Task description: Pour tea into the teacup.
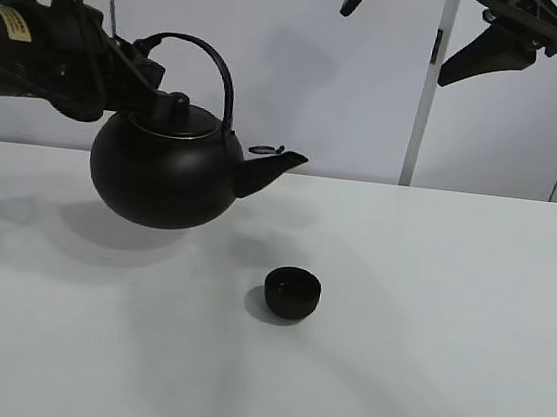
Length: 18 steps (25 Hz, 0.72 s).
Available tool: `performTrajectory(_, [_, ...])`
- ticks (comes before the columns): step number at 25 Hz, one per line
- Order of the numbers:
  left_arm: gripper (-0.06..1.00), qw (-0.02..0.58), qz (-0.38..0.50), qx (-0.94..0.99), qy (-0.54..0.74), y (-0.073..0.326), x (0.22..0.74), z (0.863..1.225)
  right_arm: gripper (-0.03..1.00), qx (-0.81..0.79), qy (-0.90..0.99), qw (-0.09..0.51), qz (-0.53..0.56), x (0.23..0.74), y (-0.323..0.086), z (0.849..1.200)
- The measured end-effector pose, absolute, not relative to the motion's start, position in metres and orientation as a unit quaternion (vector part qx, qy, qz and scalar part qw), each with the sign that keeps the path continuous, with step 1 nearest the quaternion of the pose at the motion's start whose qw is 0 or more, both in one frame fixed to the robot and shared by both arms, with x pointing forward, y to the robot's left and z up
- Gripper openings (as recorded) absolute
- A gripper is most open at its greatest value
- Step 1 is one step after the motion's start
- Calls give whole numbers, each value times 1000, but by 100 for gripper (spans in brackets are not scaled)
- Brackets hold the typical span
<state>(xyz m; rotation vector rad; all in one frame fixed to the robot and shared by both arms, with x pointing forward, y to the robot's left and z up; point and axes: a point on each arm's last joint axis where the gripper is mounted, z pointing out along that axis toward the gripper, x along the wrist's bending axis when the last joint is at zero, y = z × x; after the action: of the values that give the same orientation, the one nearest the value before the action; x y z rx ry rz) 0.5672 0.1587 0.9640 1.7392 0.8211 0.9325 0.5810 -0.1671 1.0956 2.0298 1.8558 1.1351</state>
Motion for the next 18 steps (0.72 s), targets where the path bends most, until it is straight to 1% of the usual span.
performTrajectory(2, [10, 485, 384, 699, 359, 164, 562, 964, 69, 680, 622, 83, 380, 581, -167, 1096])
performTrajectory(8, [10, 482, 386, 677, 400, 180, 537, 941, 69, 680, 622, 83, 380, 581, -167, 1096])
performTrajectory(11, [10, 479, 387, 676, 405, 186, 526, 932, 69, 680, 622, 83, 380, 581, -167, 1096])
performTrajectory(18, [10, 484, 396, 669, 401, 192, 513, 926, 69, 680, 622, 83, 380, 581, -167, 1096])
